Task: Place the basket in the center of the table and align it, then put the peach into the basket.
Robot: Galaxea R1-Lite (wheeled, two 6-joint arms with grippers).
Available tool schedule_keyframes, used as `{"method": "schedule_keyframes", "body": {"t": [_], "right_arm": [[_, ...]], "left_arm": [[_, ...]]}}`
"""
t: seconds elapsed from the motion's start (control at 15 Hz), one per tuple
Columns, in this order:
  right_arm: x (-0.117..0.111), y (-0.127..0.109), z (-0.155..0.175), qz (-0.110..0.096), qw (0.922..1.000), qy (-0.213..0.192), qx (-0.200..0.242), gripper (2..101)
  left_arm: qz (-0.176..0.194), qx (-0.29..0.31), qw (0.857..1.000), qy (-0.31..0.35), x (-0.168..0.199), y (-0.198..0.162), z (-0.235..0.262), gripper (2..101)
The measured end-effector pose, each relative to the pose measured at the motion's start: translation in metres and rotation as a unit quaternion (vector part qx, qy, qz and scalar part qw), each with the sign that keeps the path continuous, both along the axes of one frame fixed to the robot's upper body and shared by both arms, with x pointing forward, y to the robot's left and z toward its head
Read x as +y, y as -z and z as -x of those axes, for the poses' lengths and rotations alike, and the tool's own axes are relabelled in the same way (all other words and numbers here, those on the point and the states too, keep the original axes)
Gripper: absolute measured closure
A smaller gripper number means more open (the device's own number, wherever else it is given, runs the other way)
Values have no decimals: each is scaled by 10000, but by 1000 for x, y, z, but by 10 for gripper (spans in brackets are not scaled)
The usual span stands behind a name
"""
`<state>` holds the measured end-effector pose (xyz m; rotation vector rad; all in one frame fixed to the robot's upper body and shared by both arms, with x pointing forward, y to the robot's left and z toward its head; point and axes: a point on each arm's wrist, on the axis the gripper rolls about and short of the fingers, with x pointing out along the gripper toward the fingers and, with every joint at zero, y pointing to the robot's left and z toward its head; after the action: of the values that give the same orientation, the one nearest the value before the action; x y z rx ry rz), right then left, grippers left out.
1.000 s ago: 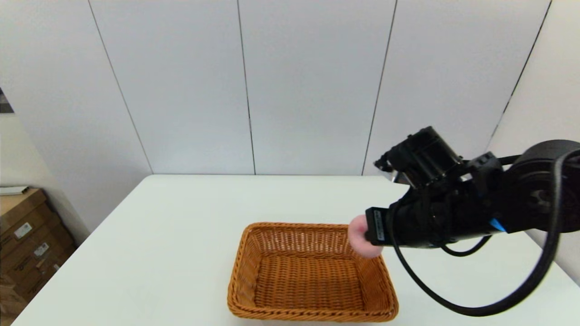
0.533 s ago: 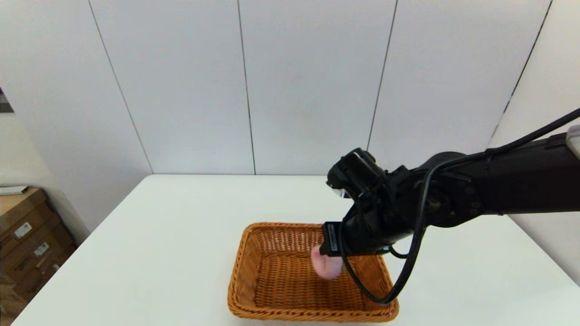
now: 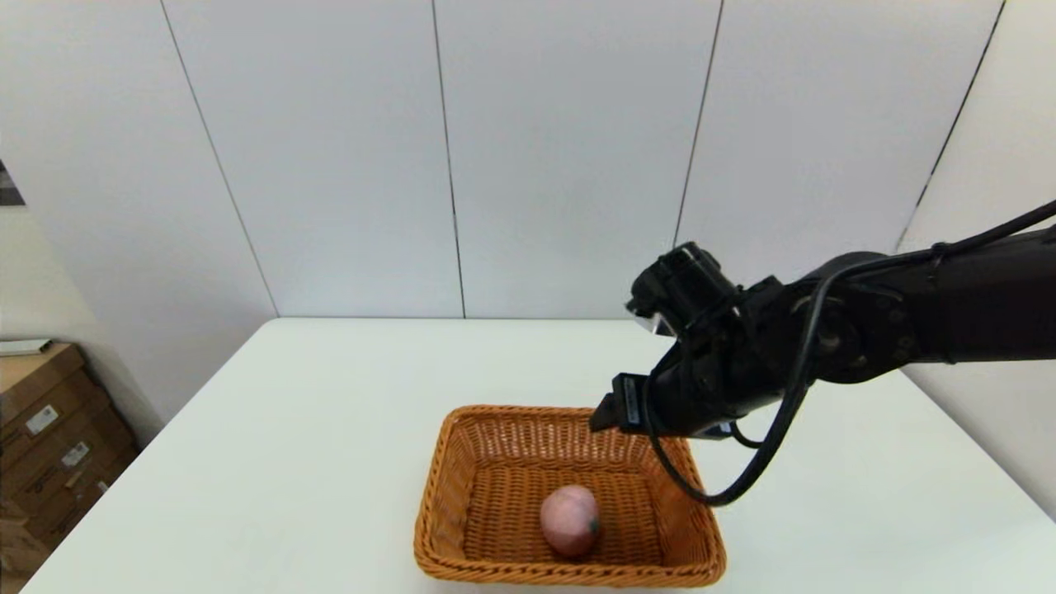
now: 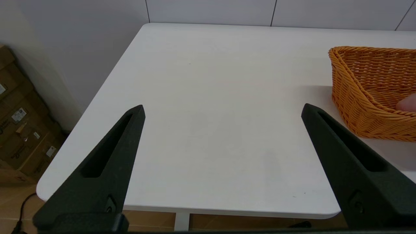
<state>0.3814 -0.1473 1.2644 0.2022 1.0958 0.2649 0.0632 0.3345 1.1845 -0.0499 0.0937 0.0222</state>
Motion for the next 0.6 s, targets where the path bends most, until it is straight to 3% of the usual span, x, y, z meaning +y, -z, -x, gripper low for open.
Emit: {"method": "schedule_keyframes", "body": {"t": [0.27, 0.6], "right_arm": [[-74, -18, -24, -61, 9967, 801, -145, 146], [-204, -27, -38, -50, 9799, 1971, -296, 97]], "left_arm": [[0, -2, 10000, 4, 0, 0, 0, 54], [-2, 0, 10000, 2, 0, 0, 0, 54]]}}
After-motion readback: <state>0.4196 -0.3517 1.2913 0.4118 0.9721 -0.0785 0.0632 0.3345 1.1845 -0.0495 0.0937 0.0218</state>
